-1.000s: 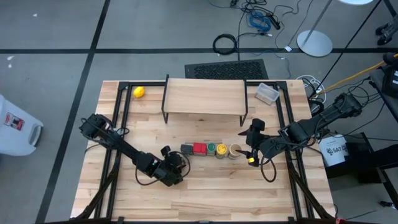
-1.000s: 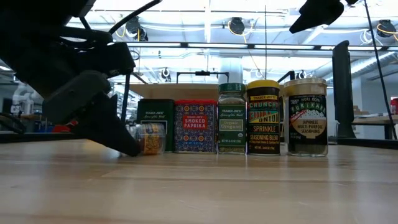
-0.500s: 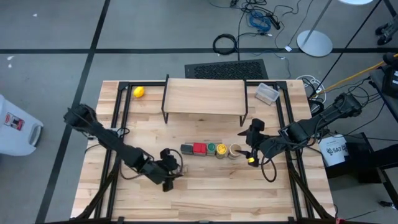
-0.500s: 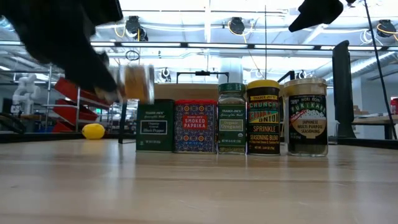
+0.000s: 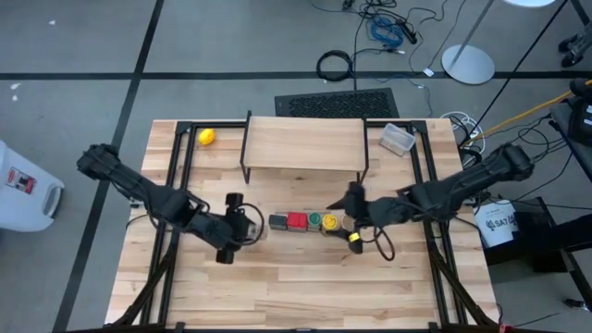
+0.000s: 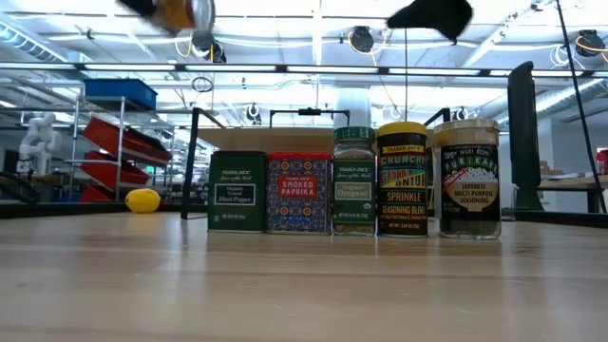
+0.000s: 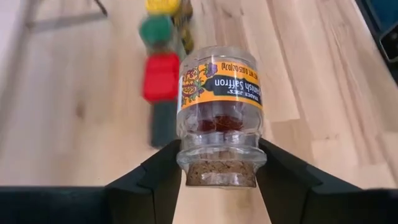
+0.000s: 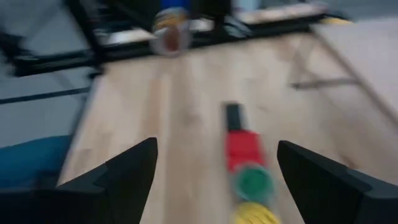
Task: Shelf spices
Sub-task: Put the transparent seasoning bottle on the shelf
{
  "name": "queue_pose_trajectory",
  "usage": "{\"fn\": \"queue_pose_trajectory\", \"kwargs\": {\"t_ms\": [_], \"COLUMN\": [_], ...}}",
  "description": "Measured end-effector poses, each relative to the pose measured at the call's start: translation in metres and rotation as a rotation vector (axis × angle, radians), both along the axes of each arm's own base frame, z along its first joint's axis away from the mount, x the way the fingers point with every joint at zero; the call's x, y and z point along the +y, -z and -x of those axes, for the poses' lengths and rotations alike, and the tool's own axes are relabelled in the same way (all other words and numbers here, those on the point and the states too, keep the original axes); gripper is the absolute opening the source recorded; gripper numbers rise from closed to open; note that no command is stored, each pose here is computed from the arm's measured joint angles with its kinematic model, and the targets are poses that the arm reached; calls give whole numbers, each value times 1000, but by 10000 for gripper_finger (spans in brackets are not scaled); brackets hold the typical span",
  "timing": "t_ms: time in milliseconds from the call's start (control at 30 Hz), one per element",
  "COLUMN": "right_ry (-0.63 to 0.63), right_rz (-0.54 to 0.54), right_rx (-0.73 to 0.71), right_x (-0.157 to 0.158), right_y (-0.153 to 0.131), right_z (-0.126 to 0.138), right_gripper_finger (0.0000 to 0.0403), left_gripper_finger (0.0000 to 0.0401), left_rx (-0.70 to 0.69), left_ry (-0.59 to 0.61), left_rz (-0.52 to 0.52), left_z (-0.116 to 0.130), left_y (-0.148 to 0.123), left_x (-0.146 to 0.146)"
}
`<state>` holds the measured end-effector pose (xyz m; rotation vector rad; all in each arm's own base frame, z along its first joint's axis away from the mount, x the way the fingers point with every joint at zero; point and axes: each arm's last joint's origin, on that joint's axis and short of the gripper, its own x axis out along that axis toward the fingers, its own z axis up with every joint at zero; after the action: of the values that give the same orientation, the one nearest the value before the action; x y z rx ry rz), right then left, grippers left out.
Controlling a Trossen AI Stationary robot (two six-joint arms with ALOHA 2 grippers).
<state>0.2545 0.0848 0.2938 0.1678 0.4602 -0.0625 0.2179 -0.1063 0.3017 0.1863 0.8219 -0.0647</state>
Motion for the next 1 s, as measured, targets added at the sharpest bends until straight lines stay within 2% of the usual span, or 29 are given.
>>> {"fn": "queue_pose_trajectory", "kwargs": {"t_ms": [167,333,467,600,833,1000], "right_ry": [-186,-194,-150,-183,-261,-279], "right_rz": [-37,-110,-187,-289,-383,-423], "right_rx": [-123,-232,-278,-266,-308,-363], "right_x": [-12,-40,-63,-80,-91,-97], "right_y": [2,2,5,18,46,55], "right_z": [-32,-52,-64,-76,-102,-111], "right_gripper_finger": [318,318,318,318,318,318], "left_gripper_finger": [187,187,187,187,187,187], "left_rx": [-6,87,197,250,368,434], "left_ry": [108,142,145,162,198,227], "left_rz": [-138,-246,-309,-350,-432,-466], "left_z": [-5,-13,-22,-34,-55,-68], "left_y": [-37,-54,-57,-58,-51,-38], "left_x": [10,22,30,35,38,37]}}
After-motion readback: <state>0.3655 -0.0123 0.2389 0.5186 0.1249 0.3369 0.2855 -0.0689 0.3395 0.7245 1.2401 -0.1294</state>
